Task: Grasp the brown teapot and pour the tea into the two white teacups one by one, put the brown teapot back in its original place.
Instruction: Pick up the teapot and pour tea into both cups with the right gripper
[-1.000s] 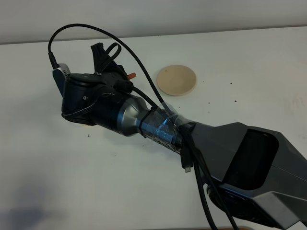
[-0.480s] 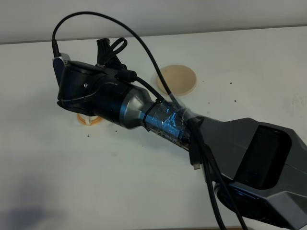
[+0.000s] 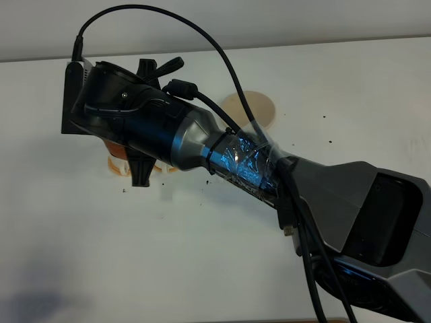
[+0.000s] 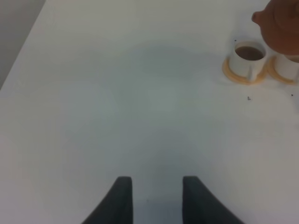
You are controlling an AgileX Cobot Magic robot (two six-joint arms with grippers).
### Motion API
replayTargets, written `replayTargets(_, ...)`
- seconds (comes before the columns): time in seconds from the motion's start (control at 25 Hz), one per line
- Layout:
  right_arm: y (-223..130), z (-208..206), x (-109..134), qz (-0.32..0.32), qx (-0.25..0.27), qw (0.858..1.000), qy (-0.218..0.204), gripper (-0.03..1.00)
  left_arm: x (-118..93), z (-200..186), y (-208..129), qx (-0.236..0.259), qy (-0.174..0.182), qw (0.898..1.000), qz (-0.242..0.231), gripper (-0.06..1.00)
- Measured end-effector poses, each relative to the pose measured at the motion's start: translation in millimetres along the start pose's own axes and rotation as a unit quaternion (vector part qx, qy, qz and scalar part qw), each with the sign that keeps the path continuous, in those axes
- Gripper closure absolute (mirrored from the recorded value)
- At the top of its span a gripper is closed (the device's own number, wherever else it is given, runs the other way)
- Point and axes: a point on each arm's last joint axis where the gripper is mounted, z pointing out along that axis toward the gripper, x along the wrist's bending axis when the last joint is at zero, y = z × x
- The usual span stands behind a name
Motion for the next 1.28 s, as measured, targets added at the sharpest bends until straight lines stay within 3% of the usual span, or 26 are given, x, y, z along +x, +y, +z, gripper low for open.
replayTargets(0.2, 2.8, -9.4, 3.3, 0.081, -0.023, 0.996, 0.042, 0.87, 0.0, 0.0, 0.0, 0.0, 0.0, 1.0, 0.0, 0.68)
replayTargets(0.52, 7.6, -19.1, 12.1, 0.203, -0.043, 0.971, 0.114, 0.87, 0.0, 0.0, 0.0, 0.0, 0.0, 1.0, 0.0, 0.68)
replayTargets(0.8, -2.8, 2.7, 26.7, 0.236, -0.002, 0.958, 0.165, 0.87, 0.0, 0.0, 0.0, 0.0, 0.0, 1.0, 0.0, 0.68)
replayTargets(1.28, -14.6, 18.7, 29.1, 0.246, 0.029, 0.954, 0.17, 0.87, 0.0, 0.0, 0.0, 0.0, 0.0, 1.0, 0.0, 0.68)
